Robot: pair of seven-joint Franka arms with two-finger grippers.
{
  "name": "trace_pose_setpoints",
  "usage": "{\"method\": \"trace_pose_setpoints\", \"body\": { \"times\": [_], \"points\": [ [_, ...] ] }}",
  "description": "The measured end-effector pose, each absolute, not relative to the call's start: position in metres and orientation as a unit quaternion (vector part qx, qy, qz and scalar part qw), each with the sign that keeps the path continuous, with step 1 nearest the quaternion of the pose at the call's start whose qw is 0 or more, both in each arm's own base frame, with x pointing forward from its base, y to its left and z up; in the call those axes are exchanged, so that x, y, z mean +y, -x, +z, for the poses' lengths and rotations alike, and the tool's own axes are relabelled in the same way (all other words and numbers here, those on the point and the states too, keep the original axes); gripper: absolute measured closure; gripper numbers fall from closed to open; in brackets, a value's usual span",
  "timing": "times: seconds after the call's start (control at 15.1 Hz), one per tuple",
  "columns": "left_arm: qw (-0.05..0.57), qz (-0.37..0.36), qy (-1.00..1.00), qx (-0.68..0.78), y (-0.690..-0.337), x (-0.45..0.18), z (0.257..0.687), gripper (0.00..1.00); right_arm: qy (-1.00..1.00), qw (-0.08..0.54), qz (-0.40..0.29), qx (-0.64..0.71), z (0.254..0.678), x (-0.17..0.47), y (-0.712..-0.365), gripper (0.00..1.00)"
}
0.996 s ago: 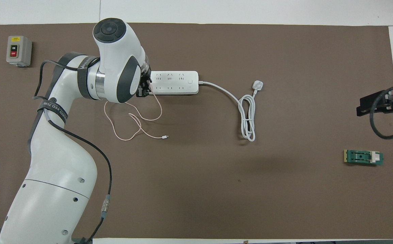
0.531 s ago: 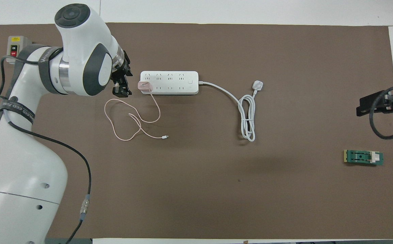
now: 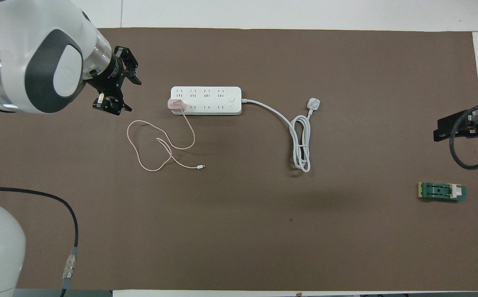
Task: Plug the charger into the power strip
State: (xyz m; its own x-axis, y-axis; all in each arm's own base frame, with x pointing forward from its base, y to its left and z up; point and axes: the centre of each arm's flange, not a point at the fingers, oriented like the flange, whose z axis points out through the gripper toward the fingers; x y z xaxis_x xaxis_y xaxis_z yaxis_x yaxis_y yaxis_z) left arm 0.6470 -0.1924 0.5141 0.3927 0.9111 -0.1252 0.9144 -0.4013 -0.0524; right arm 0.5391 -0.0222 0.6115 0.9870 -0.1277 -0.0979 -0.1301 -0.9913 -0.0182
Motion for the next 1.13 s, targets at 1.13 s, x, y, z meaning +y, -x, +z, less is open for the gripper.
{"method": "trace_pose_setpoints", "body": {
  "times": [1.13],
  "points": [
    [-0.03,-0.035,-0.998,0.047,-0.542,-0.027,0.601,0.0,0.997,0.012,0.048,0.065,0.612,-0.022,-0.539,0.0]
  ]
}}
